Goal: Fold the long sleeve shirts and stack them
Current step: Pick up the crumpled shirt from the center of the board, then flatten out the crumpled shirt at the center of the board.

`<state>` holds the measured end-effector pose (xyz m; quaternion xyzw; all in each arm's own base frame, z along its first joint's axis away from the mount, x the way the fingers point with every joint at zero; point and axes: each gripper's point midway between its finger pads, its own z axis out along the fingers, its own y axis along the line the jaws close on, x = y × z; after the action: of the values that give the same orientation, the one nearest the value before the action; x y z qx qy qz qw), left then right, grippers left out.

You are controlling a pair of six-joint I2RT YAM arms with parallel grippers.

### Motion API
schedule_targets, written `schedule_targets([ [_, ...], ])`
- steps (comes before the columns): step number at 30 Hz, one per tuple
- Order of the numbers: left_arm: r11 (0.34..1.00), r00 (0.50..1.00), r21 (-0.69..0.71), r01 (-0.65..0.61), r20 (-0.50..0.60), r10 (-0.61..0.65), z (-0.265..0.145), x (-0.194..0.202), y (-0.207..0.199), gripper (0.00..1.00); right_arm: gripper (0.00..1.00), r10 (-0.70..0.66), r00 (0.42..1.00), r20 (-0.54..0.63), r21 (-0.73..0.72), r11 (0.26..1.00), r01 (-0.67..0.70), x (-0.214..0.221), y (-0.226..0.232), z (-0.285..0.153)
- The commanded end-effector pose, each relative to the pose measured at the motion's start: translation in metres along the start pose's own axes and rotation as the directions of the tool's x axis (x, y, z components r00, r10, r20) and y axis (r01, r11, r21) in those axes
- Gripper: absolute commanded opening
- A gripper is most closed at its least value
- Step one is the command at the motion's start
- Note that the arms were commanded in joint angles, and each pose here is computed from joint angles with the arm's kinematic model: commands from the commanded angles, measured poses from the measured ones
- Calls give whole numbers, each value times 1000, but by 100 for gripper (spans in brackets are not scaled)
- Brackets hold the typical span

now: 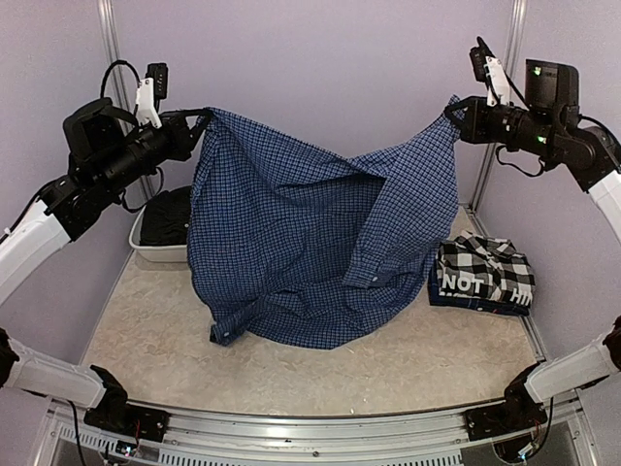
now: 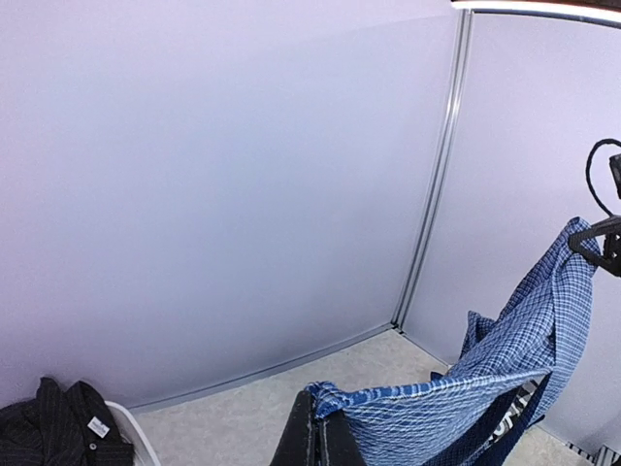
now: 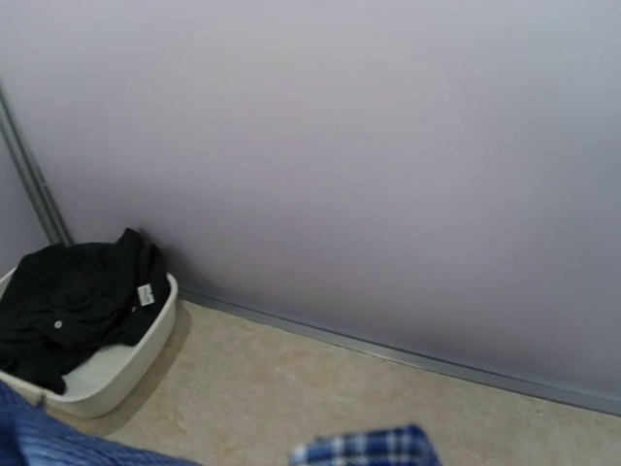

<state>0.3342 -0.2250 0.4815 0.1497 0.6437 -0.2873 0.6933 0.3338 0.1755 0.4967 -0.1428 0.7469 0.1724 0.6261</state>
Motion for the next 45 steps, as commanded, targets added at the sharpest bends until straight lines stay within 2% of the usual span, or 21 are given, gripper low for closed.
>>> schedule_targets([
  [1, 990, 996, -137, -19, -92, 6, -8, 16, 30, 0, 0, -33, 999, -25, -28, 999, 33, 2, 3, -3],
  [10, 1000, 998, -12, 10, -66, -10, -38, -10, 0, 0, 0, -8, 999, 33, -225, 974, 15, -9, 36, -40],
  [13, 1000, 998, 9, 7, -66, -6, -52, -26, -13, 0, 0, 19, 998, 60, -285, 959, -1, -20, 45, -63],
  [20, 985, 999, 172, 8, -32, -3, -110, -63, -71, 0, 0, 70, 995, 77, -454, 891, -28, -32, 72, -134],
  [27, 974, 987, 215, 76, 126, -104, -174, -136, -74, 0, 0, 144, 977, 154, -602, 798, -23, -68, 95, -205],
  [33, 914, 968, 400, 74, 192, -163, -209, -176, -102, 0, 0, 212, 956, 206, -733, 680, 7, -92, 115, -259],
  [41, 883, 959, 464, 65, 216, -184, -231, -186, -110, 0, 0, 240, 957, 163, -774, 632, -27, -87, 120, -273],
  [45, 941, 959, 322, 107, 215, -183, -208, -175, -85, 0, 0, 266, 952, 154, -707, 702, -81, -80, 106, -251],
])
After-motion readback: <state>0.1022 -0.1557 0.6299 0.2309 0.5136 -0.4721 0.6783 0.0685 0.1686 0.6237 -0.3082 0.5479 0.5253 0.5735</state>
